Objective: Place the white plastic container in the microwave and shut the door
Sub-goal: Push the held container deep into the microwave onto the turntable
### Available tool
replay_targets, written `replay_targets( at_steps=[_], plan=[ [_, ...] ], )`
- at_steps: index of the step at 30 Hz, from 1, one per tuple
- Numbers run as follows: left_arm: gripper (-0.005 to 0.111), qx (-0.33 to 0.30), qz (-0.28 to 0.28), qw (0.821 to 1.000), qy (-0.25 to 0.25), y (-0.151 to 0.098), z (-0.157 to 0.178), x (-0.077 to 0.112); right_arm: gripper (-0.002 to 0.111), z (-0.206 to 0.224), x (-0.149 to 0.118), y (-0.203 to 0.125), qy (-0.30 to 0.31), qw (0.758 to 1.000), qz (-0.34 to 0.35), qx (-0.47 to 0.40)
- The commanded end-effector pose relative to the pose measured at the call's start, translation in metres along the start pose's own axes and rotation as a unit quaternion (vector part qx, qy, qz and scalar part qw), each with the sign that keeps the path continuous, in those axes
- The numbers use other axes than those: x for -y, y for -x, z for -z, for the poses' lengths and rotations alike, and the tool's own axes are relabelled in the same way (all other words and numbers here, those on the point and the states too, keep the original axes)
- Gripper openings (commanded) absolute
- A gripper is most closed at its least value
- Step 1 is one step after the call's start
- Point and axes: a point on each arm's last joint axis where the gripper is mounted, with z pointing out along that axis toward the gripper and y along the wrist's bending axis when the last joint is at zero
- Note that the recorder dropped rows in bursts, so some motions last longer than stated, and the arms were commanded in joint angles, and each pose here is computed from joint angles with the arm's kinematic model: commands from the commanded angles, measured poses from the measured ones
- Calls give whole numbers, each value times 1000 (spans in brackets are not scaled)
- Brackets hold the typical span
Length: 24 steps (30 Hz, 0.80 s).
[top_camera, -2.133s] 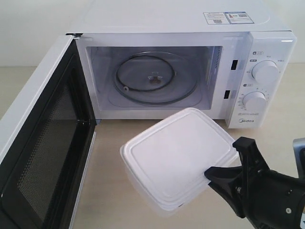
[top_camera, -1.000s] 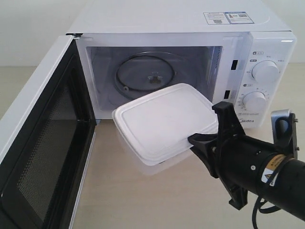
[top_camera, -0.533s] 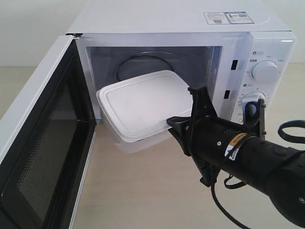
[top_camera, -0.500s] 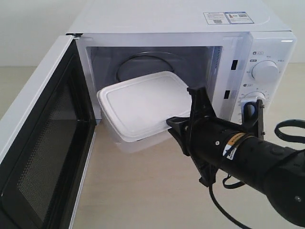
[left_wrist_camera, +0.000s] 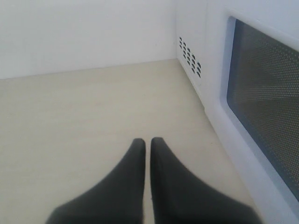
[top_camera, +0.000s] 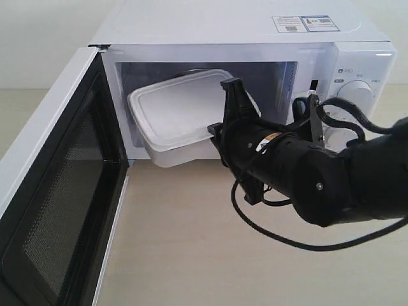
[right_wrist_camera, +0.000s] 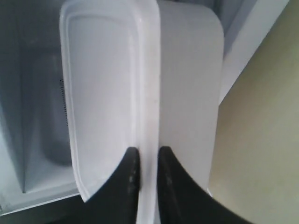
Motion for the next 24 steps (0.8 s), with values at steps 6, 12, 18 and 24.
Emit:
replay_targets(
  at_steps=[6, 12, 18, 24],
  plan=[
    [4, 0, 6, 1000, 0, -1, 0, 0, 0, -38, -5, -1, 31, 998, -33, 53],
    [4, 0, 6, 1000, 0, -1, 0, 0, 0, -49, -10, 7, 52, 995, -33, 82],
    [4, 0, 6, 1000, 0, -1, 0, 0, 0, -58, -17, 20, 67, 991, -30, 109],
    [4, 0, 6, 1000, 0, -1, 0, 0, 0, -61, -18, 22, 51, 992, -37, 110]
  ],
)
